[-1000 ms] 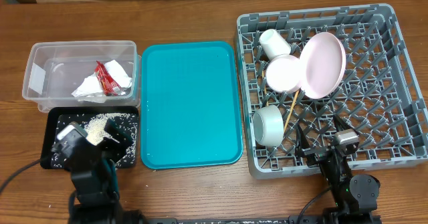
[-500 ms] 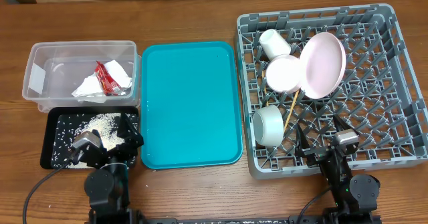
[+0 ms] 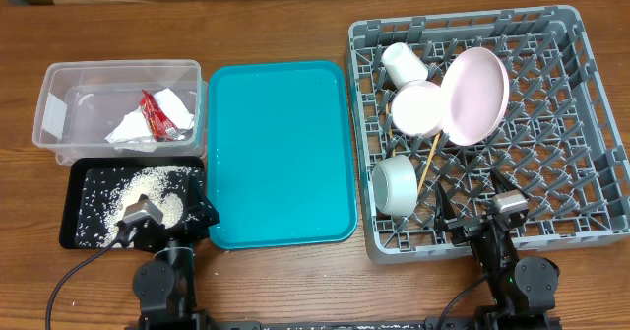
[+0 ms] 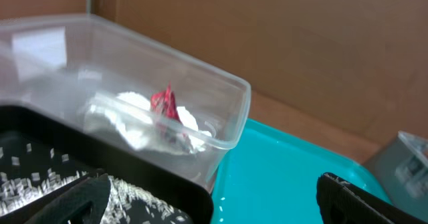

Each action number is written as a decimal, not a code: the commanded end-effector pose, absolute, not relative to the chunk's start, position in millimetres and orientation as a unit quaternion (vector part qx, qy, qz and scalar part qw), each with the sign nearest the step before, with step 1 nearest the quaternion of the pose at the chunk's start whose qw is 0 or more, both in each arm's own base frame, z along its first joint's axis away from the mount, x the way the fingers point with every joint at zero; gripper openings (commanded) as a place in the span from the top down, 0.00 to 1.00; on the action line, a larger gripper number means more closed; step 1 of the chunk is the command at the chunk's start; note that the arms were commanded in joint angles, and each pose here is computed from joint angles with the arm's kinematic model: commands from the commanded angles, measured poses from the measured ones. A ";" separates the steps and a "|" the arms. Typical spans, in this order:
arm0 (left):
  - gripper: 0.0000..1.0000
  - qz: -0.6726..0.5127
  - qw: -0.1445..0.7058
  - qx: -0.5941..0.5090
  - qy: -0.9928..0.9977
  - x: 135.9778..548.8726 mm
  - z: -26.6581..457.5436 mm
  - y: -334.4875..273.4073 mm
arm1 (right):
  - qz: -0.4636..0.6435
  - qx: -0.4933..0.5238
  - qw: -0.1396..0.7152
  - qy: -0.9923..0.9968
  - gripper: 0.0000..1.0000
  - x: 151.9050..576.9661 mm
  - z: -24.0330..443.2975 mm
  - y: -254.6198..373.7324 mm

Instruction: Sort waste into correct bins and load items into the dishwasher

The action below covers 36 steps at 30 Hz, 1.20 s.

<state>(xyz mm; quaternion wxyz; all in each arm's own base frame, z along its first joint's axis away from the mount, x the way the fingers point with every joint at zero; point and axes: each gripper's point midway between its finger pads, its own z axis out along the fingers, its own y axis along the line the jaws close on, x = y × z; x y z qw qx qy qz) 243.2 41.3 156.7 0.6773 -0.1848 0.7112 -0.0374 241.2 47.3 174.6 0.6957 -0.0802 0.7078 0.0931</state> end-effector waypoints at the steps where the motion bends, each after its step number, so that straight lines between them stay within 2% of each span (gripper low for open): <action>1: 0.00 0.024 0.683 -0.094 0.724 243.8 158.6 33.1 | 0.094 -0.081 0.698 0.706 0.00 241.1 173.2 47.4; 7: 0.00 0.062 0.680 -0.022 0.730 245.0 158.1 22.5 | 0.094 -0.082 0.698 0.706 0.00 241.1 173.2 47.5; 36: 0.00 0.054 0.681 -0.014 0.731 245.4 158.1 17.3 | 0.094 -0.081 0.698 0.706 0.00 241.1 173.2 47.4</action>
